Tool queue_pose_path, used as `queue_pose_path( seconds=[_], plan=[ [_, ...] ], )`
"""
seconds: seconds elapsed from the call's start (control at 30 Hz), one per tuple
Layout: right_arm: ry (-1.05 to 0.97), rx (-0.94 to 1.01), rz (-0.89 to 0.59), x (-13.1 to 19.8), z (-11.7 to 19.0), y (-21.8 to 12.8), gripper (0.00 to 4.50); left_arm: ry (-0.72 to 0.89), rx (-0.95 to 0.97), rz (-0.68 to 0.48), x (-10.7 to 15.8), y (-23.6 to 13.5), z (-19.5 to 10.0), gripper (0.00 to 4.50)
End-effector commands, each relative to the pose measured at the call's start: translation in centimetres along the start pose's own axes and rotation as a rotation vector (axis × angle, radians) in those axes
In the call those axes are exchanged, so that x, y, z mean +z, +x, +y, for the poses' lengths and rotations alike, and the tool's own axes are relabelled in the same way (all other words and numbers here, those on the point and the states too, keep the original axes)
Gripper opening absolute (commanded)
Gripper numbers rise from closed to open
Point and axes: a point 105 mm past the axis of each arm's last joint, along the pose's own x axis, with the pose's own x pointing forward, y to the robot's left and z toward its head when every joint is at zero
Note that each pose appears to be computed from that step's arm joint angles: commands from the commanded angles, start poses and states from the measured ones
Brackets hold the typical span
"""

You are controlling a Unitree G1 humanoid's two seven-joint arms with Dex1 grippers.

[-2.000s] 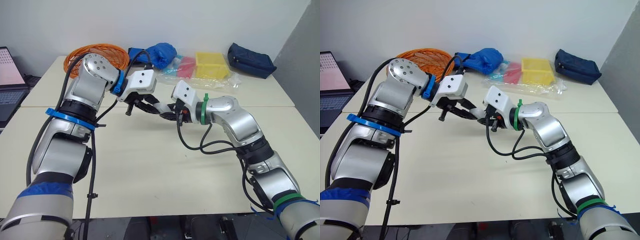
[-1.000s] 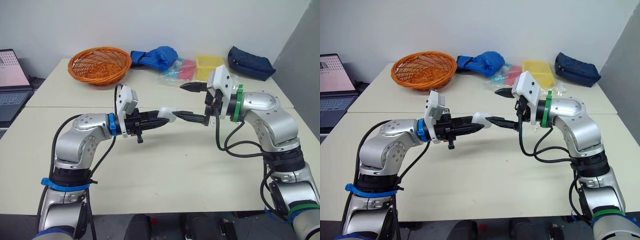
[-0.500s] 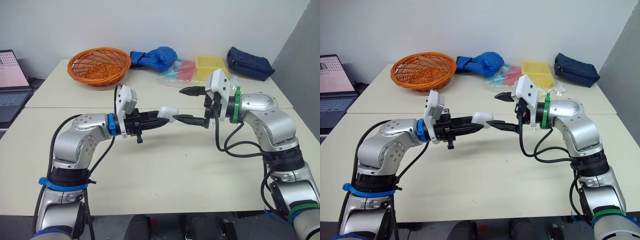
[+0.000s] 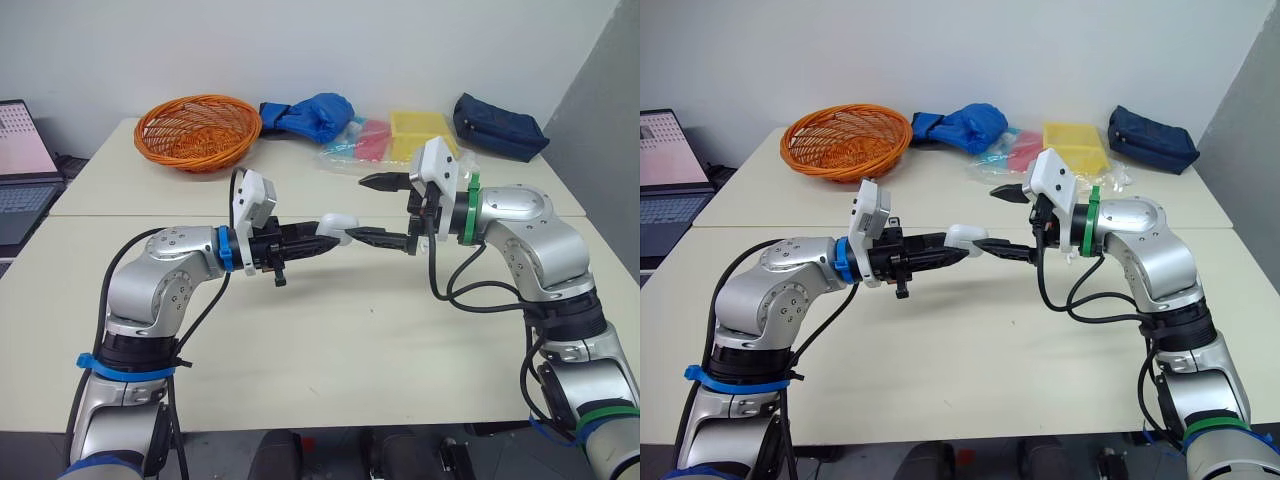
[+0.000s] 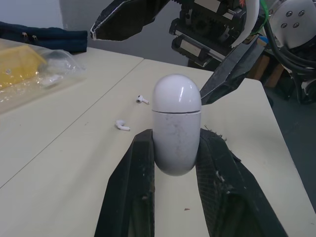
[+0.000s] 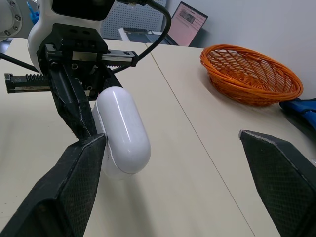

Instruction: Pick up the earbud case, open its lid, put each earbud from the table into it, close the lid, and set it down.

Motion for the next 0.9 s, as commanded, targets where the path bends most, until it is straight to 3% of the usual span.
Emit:
queue_pose_path(
  seconds=[0.03, 0.43, 0.57, 0.63, 0.77, 0.83, 0.9],
  plan=[
    [-0.026, -0.065, -0.02, 1.5, -1.4, -0.4, 4.48, 0.052, -0.062, -0.026, 1.3, 0.5, -1.3, 0.78],
    [0.143, 0.005, -0.138, 3.8, -1.3, -2.2, 4.48, 0.061, -0.028, -0.044, 1.1, 0.5, -1.0, 0.78],
    [0.273, -0.146, -0.128, 2.7, -2.9, -4.2, 4.48, 0.171, 0.201, -0.144, 1.5, -0.1, 1.4, 0.78],
    [0.278, -0.398, -0.009, -1.5, -4.8, -6.2, 4.48, 0.274, 0.435, -0.339, 3.2, -1.3, 2.7, 0.78],
    [0.281, -0.628, 0.1, -5.9, -5.3, -8.1, 4.48, 0.281, 0.558, -0.24, 1.3, -1.5, 3.5, 0.78],
    [0.32, -0.716, 0.167, -9.3, -4.3, -8.4, 4.48, 0.188, 0.625, -0.395, 1.9, -2.5, 3.1, 0.78],
    [0.321, -0.763, 0.202, -11.3, -3.6, -8.3, 4.48, 0.152, 0.683, -0.439, 1.6, -3.0, 3.2, 0.78]
  ],
)
